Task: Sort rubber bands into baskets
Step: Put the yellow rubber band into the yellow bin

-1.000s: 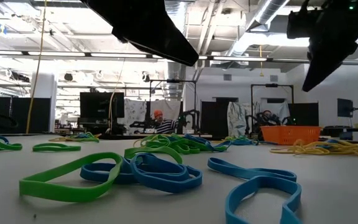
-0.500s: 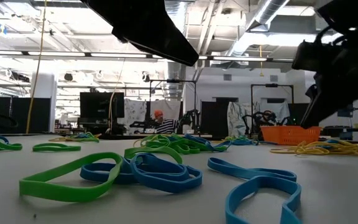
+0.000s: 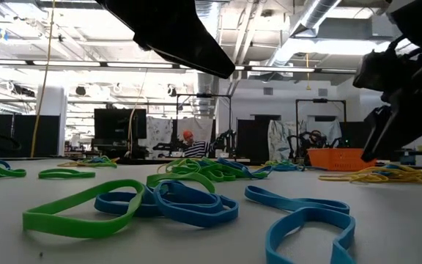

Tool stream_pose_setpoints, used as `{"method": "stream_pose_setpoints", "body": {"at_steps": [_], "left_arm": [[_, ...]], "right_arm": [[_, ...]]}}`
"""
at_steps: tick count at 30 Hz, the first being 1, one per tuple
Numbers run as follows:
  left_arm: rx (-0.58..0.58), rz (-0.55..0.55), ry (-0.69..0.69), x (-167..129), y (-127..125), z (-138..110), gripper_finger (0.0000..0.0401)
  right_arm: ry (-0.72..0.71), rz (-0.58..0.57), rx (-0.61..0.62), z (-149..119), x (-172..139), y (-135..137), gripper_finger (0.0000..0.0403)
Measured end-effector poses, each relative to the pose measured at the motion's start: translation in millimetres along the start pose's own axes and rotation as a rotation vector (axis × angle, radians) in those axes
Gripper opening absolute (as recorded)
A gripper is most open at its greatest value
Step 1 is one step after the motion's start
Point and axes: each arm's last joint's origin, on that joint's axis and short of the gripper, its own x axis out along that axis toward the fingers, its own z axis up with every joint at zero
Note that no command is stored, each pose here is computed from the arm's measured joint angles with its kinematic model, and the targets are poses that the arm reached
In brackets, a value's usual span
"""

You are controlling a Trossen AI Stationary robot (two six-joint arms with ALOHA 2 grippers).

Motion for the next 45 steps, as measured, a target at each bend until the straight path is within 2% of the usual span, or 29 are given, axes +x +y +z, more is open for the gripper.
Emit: {"method": "stream_pose_setpoints", "body": {"at_steps": [6, 11, 16, 20, 27, 29, 36, 42, 45], "left_arm": [[0.001, 0.0, -0.004, 0.1, 0.1, 0.5, 0.0182], [-0.003, -0.001, -0.015, 0.1, 0.1, 1.7, 0.0182], [-0.005, -0.01, -0.02, 0.1, -0.2, 2.2, 0.0182], [-0.005, -0.012, -0.019, 0.2, -0.1, 2.1, 0.0182], [0.01, -0.013, -0.018, 0.2, -0.2, 2.1, 0.0182], [0.01, -0.013, -0.018, 0.2, -0.2, 2.1, 0.0182], [0.009, -0.028, -0.017, 0.2, -0.6, 2.0, 0.0182], [0.009, -0.028, -0.016, 0.2, -0.6, 1.9, 0.0182], [0.011, -0.028, -0.016, 0.2, -0.6, 1.9, 0.0182]], "right_arm": [[-0.024, -0.008, -0.04, -8.4, 4.5, -1.2, 0.0212], [0.04, -0.074, -0.059, -16.5, 18.5, -5.1, 0.0208], [0.032, -0.133, -0.075, -18.7, 33.2, -4.7, 0.0199], [0.013, -0.146, -0.1, -18.6, 35.3, -4.4, 0.0157], [0.01, -0.119, -0.189, -9.1, 27.4, 3.7, 0.0034], [0.005, -0.113, -0.208, -2.7, 23.9, 8.4, 0.0017], [-0.006, -0.157, -0.24, 14.0, 14.7, 20.4, 0.0036], [0.011, -0.184, -0.234, 13.2, 16.1, 16.7, 0.0059], [-0.002, -0.175, -0.233, 13.7, 15.6, 18.4, 0.0056]]}}
